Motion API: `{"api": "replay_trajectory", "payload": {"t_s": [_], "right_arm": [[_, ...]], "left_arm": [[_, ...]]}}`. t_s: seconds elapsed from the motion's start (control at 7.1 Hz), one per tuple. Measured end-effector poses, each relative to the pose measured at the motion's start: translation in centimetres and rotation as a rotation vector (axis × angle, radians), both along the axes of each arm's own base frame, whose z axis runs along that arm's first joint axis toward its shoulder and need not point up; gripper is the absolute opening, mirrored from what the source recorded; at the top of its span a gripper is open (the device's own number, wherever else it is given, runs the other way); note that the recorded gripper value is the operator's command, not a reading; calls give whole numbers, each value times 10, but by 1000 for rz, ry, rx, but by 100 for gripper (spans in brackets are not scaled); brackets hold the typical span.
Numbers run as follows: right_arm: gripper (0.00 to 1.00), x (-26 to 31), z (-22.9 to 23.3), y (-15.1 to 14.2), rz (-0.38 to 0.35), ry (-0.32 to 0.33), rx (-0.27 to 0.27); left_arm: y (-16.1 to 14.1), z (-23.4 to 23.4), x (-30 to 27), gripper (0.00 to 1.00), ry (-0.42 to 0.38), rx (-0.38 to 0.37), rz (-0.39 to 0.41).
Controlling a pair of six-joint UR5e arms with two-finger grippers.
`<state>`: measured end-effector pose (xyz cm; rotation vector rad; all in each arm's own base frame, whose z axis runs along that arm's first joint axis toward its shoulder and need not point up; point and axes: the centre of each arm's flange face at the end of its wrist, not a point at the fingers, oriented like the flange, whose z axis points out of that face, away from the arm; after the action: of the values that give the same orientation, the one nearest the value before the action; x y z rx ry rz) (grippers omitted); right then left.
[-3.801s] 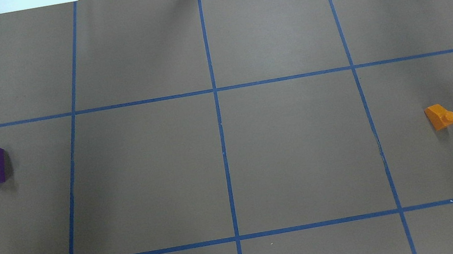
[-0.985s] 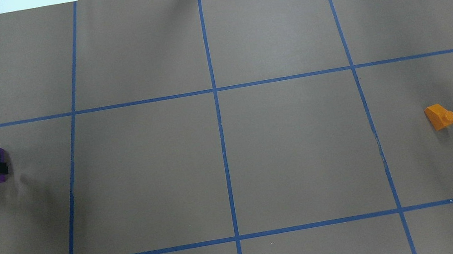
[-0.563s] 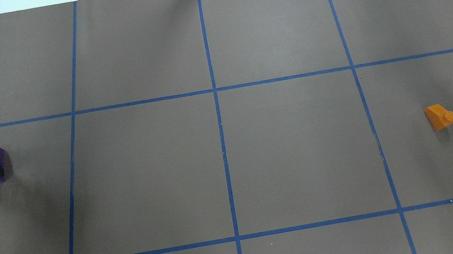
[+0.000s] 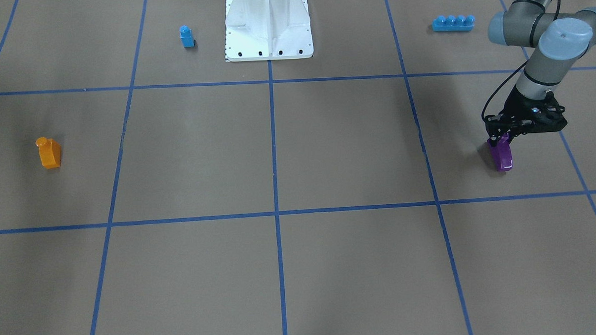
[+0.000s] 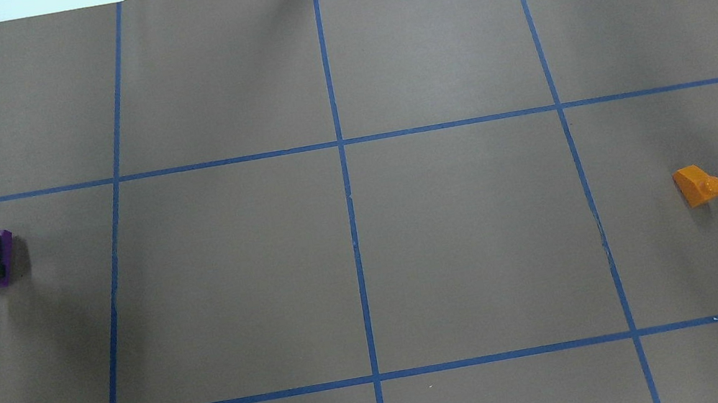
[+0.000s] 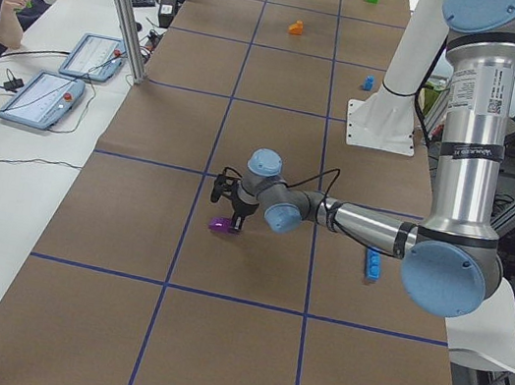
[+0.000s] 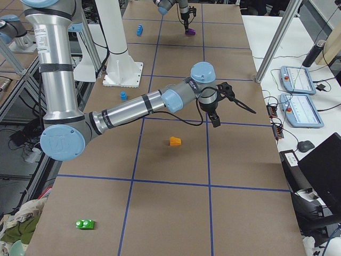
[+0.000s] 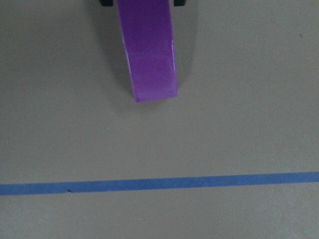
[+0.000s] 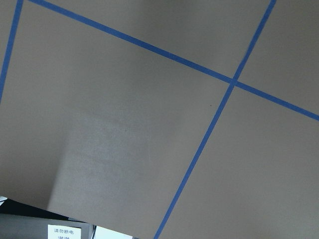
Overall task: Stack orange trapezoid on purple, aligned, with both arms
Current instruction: 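Carry the purple trapezoid with the left gripper to the table center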
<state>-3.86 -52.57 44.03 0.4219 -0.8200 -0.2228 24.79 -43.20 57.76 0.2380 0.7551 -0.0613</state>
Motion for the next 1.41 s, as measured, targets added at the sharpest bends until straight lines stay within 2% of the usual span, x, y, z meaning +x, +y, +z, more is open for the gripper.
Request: {"api": "replay_trajectory", "payload": {"t_s": [0.28, 0.7, 0.84, 1.13, 1.41], "right_arm": [[100, 0, 1, 1, 0, 0, -2], [100, 0, 4, 2, 0, 0, -8], [100, 0, 4, 2, 0, 0, -10], [100, 0, 6, 3, -1, 0, -12], [100, 0, 6, 3, -3, 0, -13]], "left_arm": [[-4, -44, 5, 0, 38, 33, 7], [-28, -183, 45, 0, 46, 31, 31], [-31, -230, 73, 0, 44, 29, 59], [-17, -313, 149, 0, 70, 0, 124], [6, -372, 243, 0, 73, -31, 113]]}}
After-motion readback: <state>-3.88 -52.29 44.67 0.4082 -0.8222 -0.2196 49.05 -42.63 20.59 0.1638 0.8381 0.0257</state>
